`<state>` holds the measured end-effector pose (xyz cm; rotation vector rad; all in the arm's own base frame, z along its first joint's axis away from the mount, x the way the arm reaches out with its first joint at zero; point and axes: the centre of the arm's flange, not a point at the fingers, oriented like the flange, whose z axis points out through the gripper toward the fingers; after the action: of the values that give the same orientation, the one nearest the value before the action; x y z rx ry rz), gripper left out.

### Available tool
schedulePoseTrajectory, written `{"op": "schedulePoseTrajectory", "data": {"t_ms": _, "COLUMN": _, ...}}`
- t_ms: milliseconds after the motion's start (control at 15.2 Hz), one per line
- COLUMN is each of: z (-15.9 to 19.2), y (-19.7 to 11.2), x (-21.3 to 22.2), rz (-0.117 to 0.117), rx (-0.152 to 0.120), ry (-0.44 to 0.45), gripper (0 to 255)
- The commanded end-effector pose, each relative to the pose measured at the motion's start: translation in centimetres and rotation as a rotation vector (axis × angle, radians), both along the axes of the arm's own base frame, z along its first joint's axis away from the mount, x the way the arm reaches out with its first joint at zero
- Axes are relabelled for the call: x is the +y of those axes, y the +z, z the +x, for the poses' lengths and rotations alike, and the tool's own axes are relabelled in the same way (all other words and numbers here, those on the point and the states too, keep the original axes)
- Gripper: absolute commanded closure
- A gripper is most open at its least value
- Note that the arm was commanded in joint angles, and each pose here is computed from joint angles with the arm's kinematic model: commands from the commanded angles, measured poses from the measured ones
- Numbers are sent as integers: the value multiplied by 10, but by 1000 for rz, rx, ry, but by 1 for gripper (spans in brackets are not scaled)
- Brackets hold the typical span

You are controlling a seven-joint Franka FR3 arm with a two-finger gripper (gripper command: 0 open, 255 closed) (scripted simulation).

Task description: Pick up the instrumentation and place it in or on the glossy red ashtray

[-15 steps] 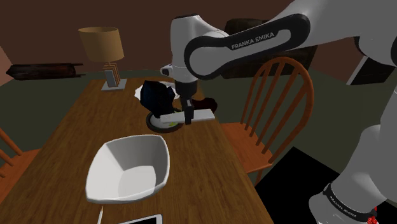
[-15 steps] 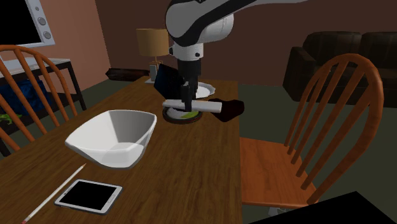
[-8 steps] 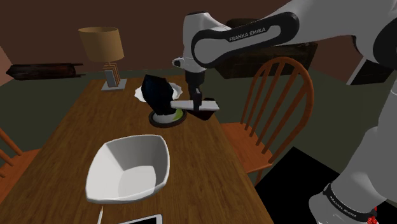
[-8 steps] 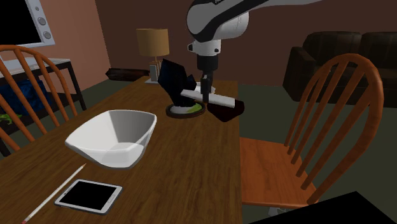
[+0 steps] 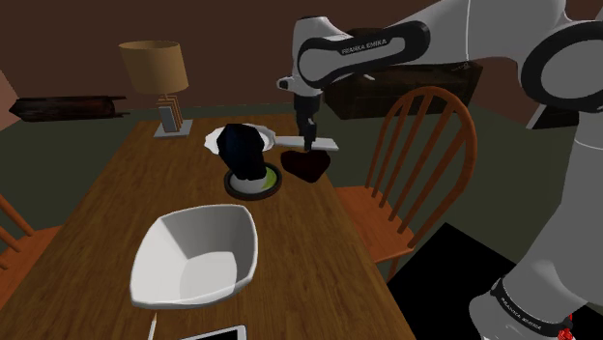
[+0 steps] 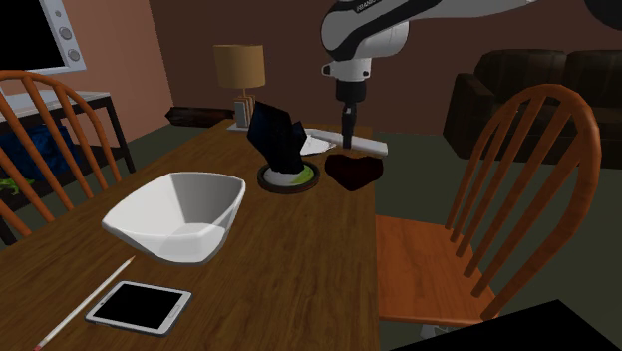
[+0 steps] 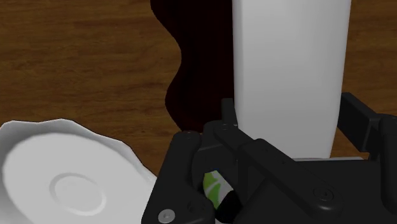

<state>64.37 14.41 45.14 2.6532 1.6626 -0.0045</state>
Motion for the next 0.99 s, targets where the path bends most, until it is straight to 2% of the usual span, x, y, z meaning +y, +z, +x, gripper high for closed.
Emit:
{"op": "schedulePoseTrajectory", "data": {"t_ms": 0, "z": 9, "y": 0, "x": -23, "rz": 0, "rx": -1, "ry": 1, "gripper": 255}}
{"op": "schedulePoseTrajectory", "data": {"t_ms": 924, "z": 9, "y": -73, "x": -23, "rz": 0, "rx": -1, "ry": 1, "gripper": 255}}
